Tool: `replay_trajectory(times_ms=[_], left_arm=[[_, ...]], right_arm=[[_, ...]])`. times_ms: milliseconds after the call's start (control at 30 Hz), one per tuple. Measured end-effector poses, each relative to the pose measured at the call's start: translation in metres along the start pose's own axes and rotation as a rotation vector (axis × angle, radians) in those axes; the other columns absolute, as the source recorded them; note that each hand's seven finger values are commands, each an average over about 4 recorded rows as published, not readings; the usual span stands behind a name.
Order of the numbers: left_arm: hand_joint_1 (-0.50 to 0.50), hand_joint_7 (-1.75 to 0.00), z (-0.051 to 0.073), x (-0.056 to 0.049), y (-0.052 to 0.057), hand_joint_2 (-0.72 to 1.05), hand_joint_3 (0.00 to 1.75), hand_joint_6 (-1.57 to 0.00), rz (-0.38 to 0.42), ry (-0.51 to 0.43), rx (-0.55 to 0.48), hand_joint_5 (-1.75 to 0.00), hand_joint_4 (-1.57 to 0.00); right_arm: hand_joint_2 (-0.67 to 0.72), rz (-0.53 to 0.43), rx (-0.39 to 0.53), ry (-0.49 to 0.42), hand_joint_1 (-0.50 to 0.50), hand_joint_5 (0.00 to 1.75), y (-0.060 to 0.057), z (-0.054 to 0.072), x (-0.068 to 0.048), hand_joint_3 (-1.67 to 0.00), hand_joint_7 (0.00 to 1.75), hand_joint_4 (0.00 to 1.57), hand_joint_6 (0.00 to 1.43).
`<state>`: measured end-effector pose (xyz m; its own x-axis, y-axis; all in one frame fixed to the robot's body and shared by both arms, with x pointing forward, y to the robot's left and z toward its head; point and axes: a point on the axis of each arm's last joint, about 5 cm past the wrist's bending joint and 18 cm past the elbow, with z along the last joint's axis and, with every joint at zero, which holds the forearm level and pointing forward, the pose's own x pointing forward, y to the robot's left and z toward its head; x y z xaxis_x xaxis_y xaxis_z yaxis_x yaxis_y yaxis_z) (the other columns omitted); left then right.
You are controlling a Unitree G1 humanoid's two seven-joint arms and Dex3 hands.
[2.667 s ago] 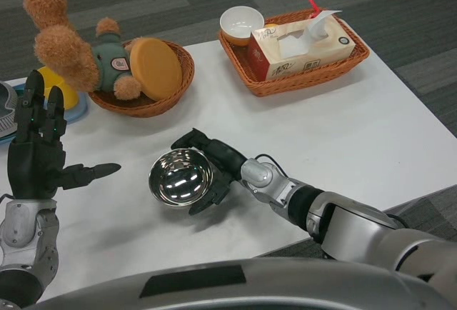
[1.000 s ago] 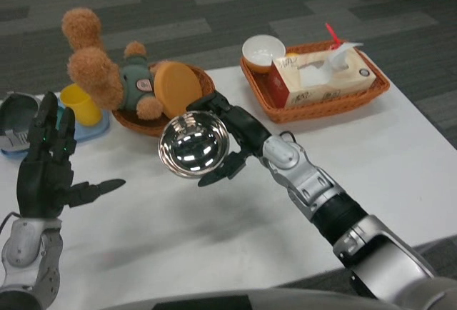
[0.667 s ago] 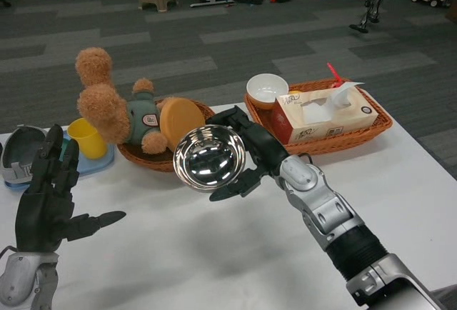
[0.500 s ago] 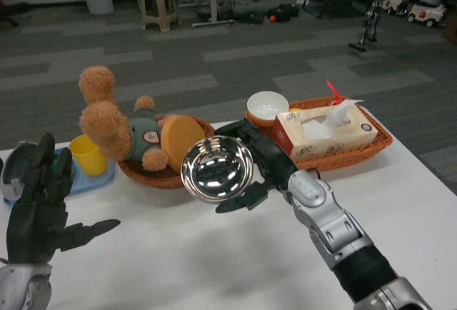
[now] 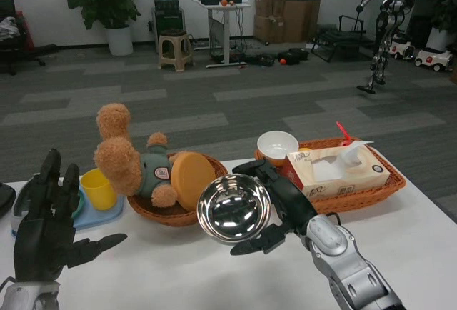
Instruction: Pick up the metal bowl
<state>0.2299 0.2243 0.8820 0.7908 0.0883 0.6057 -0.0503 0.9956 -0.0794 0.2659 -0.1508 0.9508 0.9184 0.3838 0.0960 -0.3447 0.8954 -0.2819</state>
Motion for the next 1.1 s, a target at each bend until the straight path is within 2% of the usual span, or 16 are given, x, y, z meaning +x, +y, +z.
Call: replay_trajectory(times_ms=[133,467,600,833,967,1100], left_arm=[[-0.5,0.0,-0.0004,-0.0001,-0.001,0.47,0.09,0.0,0.002,0.0,-0.003,0.0,0.0],[-0.5,0.0,-0.0005,-0.0001,-0.0012,0.43,0.09,0.0,0.002,0.0,-0.004,0.0,0.0],[-0.5,0.0,-0.0005,-0.0002,-0.0012,0.43,0.09,0.0,0.002,0.0,-0.004,0.0,0.0],[-0.5,0.0,-0.0005,-0.0002,-0.0012,0.43,0.09,0.0,0.002,0.0,-0.004,0.0,0.0],[-0.5,0.0,-0.0005,-0.0002,-0.0012,0.43,0.09,0.0,0.002,0.001,-0.004,0.0,0.0],[-0.5,0.0,-0.0005,-0.0002,-0.0014,0.47,0.09,0.0,0.002,0.001,-0.005,0.0,0.0]], right_arm=[[-0.41,-0.001,-0.001,0.006,-0.38,0.75,-0.0002,-0.0011,-0.001,-0.79,1.4,1.11,1.34],[-0.41,-0.001,-0.003,0.025,-0.38,0.78,0.0006,-0.0039,-0.003,-0.79,1.4,1.11,1.34],[-0.41,-0.001,-0.002,0.028,-0.38,0.73,0.0009,-0.0046,-0.0035,-0.79,1.4,1.11,1.34],[-0.41,-0.001,-0.002,0.028,-0.38,0.78,0.001,-0.0046,-0.0035,-0.79,1.4,1.11,1.34],[-0.41,-0.001,-0.002,0.028,-0.38,0.7,0.001,-0.0046,-0.0035,-0.79,1.4,1.11,1.34],[-0.41,-0.001,-0.002,0.028,-0.38,0.78,0.001,-0.0046,-0.0035,-0.79,1.4,1.11,1.34]])
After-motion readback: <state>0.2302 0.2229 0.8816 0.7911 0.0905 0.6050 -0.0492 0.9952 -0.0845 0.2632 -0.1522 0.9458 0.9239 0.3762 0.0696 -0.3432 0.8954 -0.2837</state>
